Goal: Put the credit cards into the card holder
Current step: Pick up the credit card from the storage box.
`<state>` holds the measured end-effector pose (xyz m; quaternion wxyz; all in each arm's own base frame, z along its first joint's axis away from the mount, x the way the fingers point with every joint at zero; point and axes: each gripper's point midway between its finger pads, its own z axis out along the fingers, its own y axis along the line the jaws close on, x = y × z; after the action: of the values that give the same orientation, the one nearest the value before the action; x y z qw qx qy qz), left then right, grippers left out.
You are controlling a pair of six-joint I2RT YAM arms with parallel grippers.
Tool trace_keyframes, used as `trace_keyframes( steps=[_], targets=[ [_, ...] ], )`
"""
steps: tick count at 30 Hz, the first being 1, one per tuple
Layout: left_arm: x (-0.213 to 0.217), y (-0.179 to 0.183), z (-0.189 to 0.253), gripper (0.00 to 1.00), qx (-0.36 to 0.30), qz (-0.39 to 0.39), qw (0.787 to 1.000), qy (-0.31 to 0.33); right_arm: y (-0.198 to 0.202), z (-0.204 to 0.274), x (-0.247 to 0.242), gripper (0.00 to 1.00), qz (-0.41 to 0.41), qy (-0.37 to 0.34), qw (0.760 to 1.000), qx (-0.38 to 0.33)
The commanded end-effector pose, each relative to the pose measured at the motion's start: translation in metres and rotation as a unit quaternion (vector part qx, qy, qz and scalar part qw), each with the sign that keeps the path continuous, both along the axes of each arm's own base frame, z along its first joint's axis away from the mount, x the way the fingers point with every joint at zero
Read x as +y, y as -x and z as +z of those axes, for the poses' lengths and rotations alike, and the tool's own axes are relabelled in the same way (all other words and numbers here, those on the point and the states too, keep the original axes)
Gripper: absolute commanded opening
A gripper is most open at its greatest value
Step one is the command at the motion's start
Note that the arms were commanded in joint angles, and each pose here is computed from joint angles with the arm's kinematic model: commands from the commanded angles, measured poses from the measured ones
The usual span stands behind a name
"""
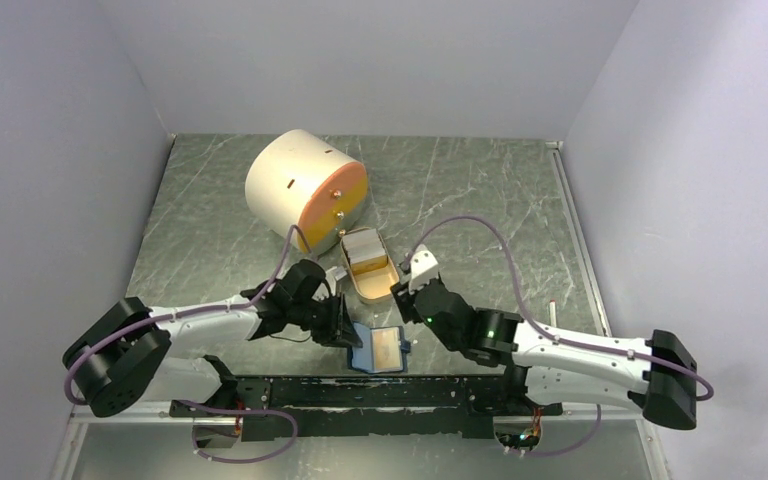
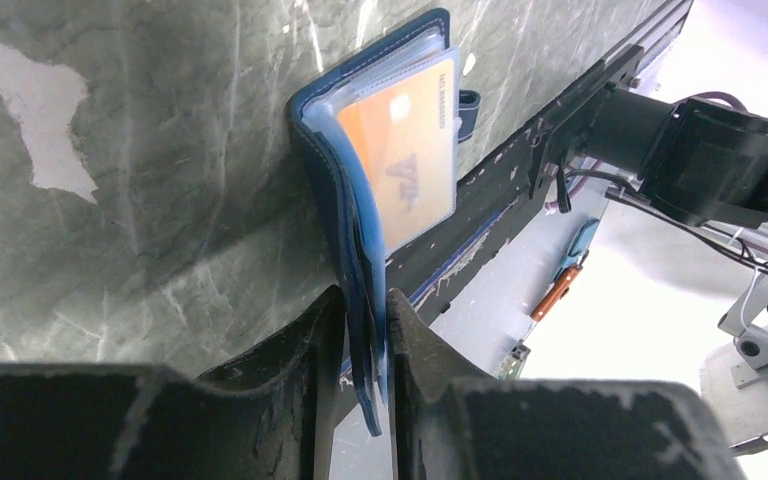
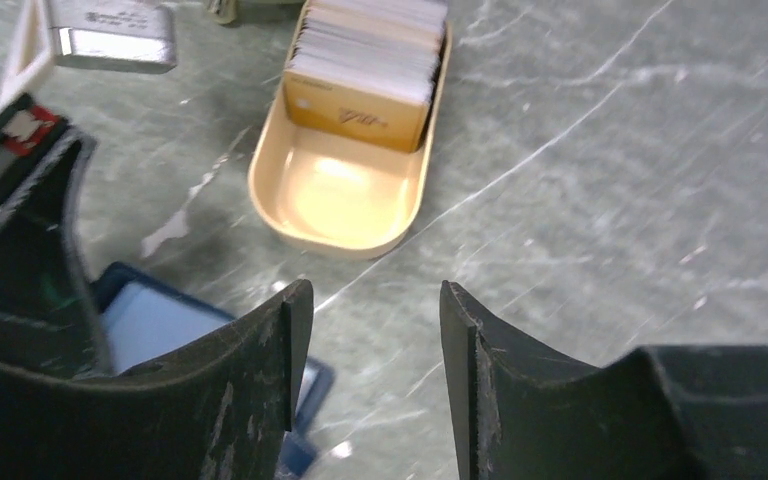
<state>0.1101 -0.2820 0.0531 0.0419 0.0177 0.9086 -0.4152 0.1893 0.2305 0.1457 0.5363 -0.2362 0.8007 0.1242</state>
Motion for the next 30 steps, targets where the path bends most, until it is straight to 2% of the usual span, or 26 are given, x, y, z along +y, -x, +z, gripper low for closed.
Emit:
trace_keyframes(
  steps=[1, 4, 8, 16, 22, 30],
  targets=[
    [0.0, 0.001, 0.003, 0.25, -0.004, 0.002, 1.0, 0.022, -0.034, 0.034, 0.012, 0.54, 0.036, 0.067, 0.992, -0.101],
    [0.003, 0.003, 0.0, 0.19, -0.001, 0.005, 1.0, 0.018, -0.048, 0.023, 0.021, 0.56, 0.081, 0.1, 0.987, -0.097],
    [0.004, 0.002, 0.0, 0.18, -0.006, 0.011, 1.0, 0.018, -0.063, 0.019, 0.031, 0.57, 0.135, 0.11, 0.977, -0.12],
    [0.008, 0.002, -0.004, 0.18, -0.007, 0.02, 1.0, 0.02, -0.077, 0.012, 0.063, 0.63, 0.267, 0.16, 0.927, -0.211],
    [0.009, 0.005, -0.005, 0.18, -0.002, 0.027, 0.999, 0.027, -0.095, -0.012, 0.079, 0.64, 0.318, 0.224, 0.896, -0.214],
    [0.013, 0.005, -0.004, 0.18, -0.006, 0.029, 0.999, 0.021, -0.108, -0.037, 0.088, 0.66, 0.371, 0.261, 0.859, -0.237]
  ],
)
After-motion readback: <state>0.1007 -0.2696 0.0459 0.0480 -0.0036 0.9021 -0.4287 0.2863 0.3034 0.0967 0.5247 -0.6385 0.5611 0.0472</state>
